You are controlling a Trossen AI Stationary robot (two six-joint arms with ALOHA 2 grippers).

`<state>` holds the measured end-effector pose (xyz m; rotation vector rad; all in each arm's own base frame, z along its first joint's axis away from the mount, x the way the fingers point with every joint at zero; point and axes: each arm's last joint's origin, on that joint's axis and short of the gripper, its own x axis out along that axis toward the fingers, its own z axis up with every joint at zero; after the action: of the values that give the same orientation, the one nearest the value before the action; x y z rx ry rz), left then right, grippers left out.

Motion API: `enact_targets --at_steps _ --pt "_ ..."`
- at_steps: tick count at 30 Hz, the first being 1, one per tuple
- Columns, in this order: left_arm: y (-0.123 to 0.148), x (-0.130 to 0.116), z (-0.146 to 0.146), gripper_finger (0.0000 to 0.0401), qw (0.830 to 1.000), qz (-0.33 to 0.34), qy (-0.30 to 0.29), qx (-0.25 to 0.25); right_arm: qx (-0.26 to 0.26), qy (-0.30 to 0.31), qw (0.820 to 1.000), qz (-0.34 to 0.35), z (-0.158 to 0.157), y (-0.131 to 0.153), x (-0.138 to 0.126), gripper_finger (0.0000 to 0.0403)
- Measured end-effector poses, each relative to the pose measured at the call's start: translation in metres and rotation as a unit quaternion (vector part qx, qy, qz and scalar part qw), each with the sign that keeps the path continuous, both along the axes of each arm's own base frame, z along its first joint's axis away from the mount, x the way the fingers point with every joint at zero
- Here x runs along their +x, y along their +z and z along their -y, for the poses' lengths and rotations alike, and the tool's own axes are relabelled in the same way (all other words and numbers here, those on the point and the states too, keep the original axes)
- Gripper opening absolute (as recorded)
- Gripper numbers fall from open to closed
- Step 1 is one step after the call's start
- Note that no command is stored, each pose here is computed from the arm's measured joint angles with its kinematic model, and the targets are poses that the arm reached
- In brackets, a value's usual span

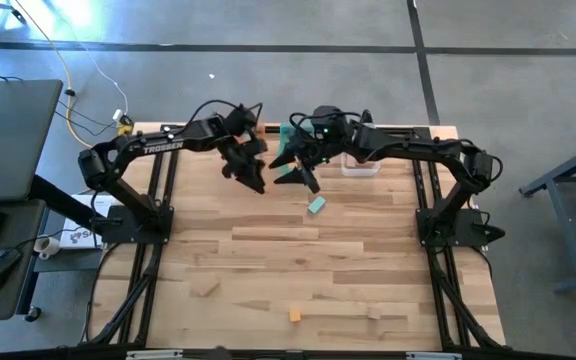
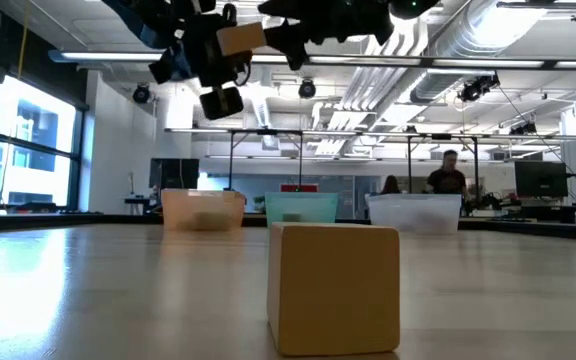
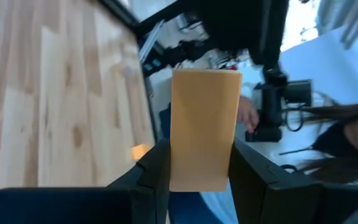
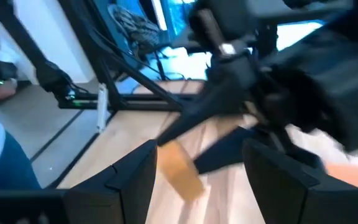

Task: Sort & place blocks by color
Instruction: Put the yellow block into the green bin

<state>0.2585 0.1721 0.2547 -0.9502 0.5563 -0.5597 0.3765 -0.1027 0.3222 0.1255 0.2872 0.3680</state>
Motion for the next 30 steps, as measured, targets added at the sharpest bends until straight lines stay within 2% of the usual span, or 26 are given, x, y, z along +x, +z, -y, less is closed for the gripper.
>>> enact_targets --at_steps 6,15,18,25,30 --pt "0.012 0.003 -0.011 0.0097 0.999 0.041 -0.008 -0.022 0.017 0.035 0.999 0.028 -0.002 0.006 0.001 0.0224" --pt "0.027 0.009 -0.016 0.0097 0.996 0.078 -0.022 -0.022 0.015 0.026 0.999 0.031 0.0 0.007 0.001 0.0214" --pt "0.028 0.01 -0.017 0.0097 0.996 0.08 -0.019 -0.019 0.02 0.024 0.999 0.04 0.0 0.009 0.002 0.0178" --pt "0.028 0.01 -0.017 0.0098 0.997 0.078 -0.015 -0.019 0.007 0.042 0.997 0.058 -0.001 0.012 0.002 0.0042" --pt "0.029 0.01 -0.017 0.0139 0.997 0.079 -0.008 -0.013 0.029 0.037 0.998 0.042 -0.001 0.01 0.001 0.0035"
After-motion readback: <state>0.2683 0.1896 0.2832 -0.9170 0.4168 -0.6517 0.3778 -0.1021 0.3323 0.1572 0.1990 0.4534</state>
